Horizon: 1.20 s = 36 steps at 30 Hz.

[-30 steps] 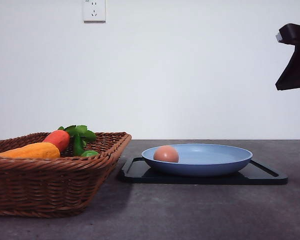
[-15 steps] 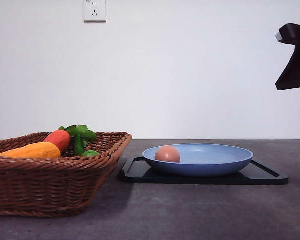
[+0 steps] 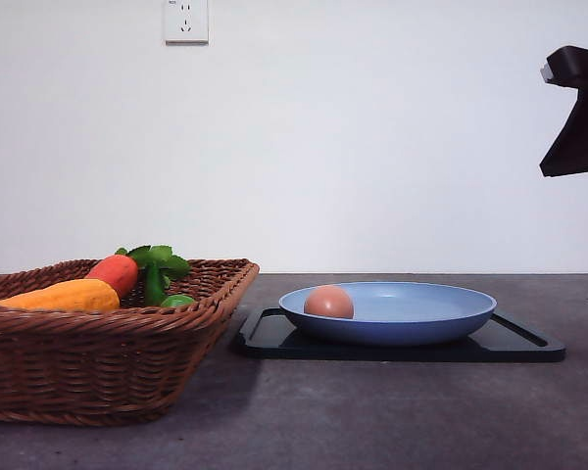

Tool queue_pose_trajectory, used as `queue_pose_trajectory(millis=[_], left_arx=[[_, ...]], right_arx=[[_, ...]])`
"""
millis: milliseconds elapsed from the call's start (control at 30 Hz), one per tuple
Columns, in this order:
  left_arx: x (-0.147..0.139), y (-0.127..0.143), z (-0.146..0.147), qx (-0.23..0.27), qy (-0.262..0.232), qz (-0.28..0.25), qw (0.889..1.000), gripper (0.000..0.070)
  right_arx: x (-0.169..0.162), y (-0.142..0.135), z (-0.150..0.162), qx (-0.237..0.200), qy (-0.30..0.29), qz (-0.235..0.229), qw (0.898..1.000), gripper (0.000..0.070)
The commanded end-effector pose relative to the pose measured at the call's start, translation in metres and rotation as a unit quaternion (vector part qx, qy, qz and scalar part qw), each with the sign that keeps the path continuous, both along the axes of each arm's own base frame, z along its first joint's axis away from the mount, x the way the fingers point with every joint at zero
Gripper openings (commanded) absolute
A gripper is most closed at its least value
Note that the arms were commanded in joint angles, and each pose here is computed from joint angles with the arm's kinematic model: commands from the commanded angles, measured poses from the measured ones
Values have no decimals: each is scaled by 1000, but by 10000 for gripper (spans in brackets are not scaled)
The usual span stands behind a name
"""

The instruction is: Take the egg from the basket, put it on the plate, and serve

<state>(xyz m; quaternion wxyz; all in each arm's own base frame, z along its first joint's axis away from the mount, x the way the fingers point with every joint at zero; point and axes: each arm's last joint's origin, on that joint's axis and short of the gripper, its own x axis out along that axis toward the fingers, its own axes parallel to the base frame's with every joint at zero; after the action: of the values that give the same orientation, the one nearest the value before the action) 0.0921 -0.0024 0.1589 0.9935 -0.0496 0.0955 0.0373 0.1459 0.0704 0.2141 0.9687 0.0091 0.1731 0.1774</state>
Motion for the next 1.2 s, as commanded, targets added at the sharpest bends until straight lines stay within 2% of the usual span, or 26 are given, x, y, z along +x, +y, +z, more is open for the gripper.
queue_pose_trajectory(millis=[0,800,967,1167], left_arx=[[1,0,-7,-4,8,1,1000,0],[1,0,-6,-4,3,1,1000,0],[1,0,-6,-4,3,1,1000,0],[1,0,-6,-4,3,1,1000,0]], right_arx=[[1,1,3,10,-4,-2,1000,0],[0,1,3,10,-3,-2,1000,0],[-13,-8,19,23,-61,-19,998,0],[-39,-31,35,18,-172,-54,983,0]])
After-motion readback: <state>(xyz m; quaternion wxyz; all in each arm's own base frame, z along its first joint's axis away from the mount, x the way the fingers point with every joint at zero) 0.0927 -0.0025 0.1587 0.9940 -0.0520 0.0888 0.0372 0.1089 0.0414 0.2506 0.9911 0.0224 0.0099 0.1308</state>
